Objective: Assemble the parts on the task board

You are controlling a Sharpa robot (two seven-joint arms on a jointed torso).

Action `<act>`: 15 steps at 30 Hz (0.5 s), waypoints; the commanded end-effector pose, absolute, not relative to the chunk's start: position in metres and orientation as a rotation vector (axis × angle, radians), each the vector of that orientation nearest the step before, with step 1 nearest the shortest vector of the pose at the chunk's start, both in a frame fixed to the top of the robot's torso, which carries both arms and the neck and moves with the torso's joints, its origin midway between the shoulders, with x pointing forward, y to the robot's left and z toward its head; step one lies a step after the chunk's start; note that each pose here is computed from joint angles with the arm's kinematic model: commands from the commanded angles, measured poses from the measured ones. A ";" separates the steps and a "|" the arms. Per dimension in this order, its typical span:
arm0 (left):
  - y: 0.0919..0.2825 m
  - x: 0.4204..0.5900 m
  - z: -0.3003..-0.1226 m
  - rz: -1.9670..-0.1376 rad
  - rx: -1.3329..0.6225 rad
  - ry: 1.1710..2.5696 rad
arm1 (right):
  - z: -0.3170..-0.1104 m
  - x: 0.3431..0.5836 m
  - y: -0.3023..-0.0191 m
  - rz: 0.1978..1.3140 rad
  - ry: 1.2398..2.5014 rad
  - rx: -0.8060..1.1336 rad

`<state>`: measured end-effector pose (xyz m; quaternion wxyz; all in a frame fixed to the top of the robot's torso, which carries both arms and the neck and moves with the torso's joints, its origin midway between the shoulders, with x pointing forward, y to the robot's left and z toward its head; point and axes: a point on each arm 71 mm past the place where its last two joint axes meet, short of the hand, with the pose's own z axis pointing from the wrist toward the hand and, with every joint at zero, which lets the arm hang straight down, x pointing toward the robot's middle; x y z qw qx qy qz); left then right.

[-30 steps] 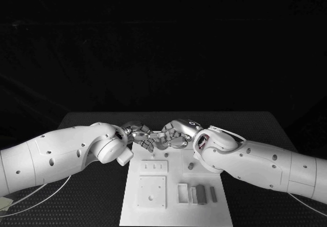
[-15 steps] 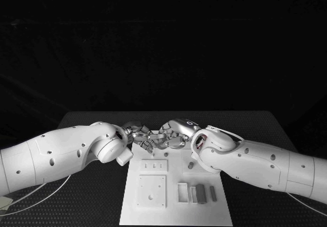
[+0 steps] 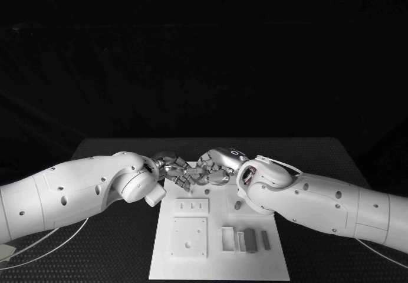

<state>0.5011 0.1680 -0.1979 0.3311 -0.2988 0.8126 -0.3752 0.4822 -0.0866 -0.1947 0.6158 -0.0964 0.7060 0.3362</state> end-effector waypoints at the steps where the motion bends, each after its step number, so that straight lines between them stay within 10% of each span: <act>1: 0.165 0.501 -0.196 -1.011 -0.806 2.116 | -0.196 0.480 -0.083 0.777 1.637 -0.252; 15: 0.167 0.501 -0.196 -1.004 -0.811 2.115 | -0.196 0.481 -0.084 0.773 1.640 -0.250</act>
